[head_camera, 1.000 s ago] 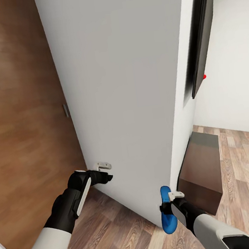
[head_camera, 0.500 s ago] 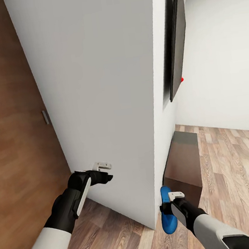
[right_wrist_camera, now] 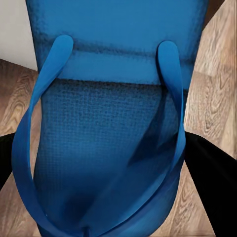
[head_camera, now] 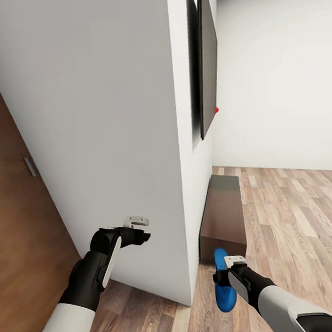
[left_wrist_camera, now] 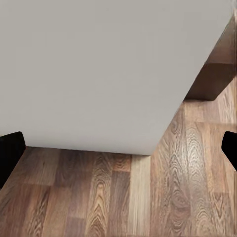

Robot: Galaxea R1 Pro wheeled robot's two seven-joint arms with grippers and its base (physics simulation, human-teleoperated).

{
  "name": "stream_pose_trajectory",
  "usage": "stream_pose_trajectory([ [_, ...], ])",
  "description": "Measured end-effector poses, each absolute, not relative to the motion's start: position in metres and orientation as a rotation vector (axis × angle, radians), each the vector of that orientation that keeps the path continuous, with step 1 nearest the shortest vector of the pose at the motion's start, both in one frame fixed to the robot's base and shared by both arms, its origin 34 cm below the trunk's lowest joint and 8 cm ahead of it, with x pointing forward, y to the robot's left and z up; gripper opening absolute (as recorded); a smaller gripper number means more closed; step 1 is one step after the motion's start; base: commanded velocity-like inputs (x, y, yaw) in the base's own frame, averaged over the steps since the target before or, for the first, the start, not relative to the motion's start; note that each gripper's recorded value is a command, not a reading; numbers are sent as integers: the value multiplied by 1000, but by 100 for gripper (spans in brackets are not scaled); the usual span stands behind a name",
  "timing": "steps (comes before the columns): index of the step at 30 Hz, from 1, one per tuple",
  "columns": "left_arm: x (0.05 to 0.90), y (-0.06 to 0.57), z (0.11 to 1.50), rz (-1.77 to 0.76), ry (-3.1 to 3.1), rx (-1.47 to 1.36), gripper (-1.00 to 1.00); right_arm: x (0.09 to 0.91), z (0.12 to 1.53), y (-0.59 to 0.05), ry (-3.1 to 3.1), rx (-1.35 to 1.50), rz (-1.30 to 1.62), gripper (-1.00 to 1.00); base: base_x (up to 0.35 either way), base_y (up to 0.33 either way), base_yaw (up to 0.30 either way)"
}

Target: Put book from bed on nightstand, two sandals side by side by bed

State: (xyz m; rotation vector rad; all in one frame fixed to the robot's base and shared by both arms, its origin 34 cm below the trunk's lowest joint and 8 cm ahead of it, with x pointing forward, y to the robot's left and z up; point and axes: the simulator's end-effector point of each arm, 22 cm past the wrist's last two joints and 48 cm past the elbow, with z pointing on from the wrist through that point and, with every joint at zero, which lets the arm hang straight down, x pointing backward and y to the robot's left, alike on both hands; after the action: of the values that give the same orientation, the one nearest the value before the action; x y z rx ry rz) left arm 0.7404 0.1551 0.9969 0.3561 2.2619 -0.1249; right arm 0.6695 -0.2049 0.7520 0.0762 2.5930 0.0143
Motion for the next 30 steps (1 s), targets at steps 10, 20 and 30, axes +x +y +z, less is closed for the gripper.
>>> stream_pose_trajectory([
  [10,738,155,1008,-125,2262,356,100,667,763,-205,2593,76,14,-100,0,0,-273],
  [20,735,155,1020,-124,2260,356,100,665,775,-205,2591,77,15,-100,0,0,-278],
  [30,732,155,1033,-123,2256,356,100,663,788,-204,2586,76,16,-100,0,0,-279],
])
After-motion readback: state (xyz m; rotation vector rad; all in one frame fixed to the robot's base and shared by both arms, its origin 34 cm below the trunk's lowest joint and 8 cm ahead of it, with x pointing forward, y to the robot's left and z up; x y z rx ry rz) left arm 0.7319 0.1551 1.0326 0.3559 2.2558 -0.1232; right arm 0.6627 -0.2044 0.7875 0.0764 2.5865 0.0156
